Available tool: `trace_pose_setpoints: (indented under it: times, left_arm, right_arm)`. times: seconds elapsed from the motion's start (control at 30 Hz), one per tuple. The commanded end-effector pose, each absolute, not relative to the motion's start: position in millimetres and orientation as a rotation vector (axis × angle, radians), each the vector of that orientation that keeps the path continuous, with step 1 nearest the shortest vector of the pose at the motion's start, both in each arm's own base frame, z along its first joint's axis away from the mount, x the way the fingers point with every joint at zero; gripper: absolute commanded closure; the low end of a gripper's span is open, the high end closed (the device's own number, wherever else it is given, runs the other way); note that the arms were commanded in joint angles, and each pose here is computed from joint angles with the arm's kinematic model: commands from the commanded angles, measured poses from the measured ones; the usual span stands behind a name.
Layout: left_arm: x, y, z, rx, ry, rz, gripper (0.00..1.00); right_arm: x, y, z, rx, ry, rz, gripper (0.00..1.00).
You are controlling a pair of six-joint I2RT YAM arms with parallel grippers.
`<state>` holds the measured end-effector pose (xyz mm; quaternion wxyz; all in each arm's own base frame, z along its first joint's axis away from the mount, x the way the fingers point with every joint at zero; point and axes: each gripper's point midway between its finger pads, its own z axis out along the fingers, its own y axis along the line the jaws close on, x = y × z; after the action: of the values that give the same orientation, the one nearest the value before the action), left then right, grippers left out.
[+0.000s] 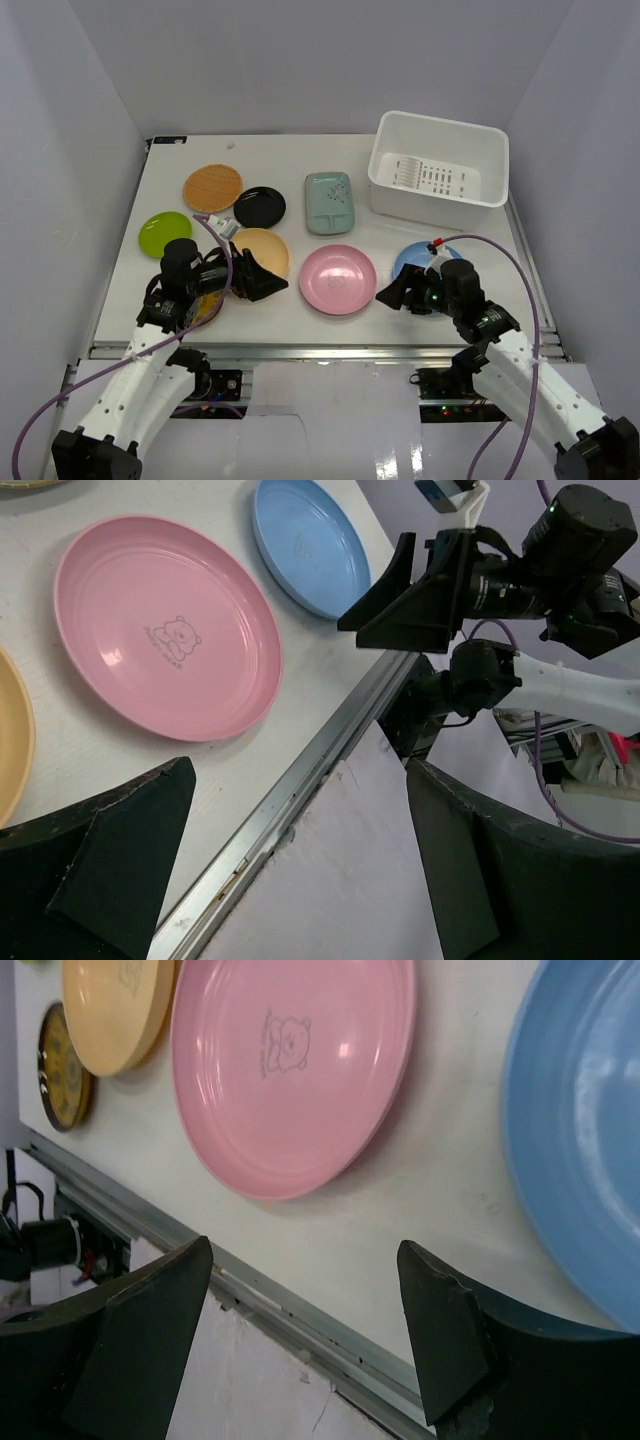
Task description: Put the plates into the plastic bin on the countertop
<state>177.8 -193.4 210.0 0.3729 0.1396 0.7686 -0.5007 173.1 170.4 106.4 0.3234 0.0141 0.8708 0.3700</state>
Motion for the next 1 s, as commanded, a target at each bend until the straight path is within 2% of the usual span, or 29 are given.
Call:
trace_pose_setpoints:
  times: [0.0,0.13,0.5,0.73,0.87,0.97]
  left_arm:
    - [177.8,-193.1,214.7,0.377,1.953,-1.282,0.02]
    - [178.3,-193.4,212.1,0.367,1.967,-1.287,0.02]
    - [180.4,-190.3,215.0,0.345,1.947,-1.254,0.02]
    - [179.8,-192.6,213.0,0.357,1.961,-1.277,0.02]
    - [179.9,-192.4,211.3,0.355,1.964,-1.276,0.02]
    - [180.9,-191.5,211.9,0.348,1.961,-1.268,0.02]
  right_arm:
    - [178.4,191.1,103.3,0.049,2.265,0.914,0.19]
    - [186.6,196.9,96.5,0.114,2.24,0.776,0.21]
    - [179.8,221.2,56.9,0.13,2.353,0.698,0.29]
    - [204.1,224.1,59.9,0.223,2.272,0.653,0.35]
    - [212.8,230.2,52.9,0.235,2.292,0.607,0.42]
    - [219.9,220.7,42.8,0.291,2.292,0.544,0.56]
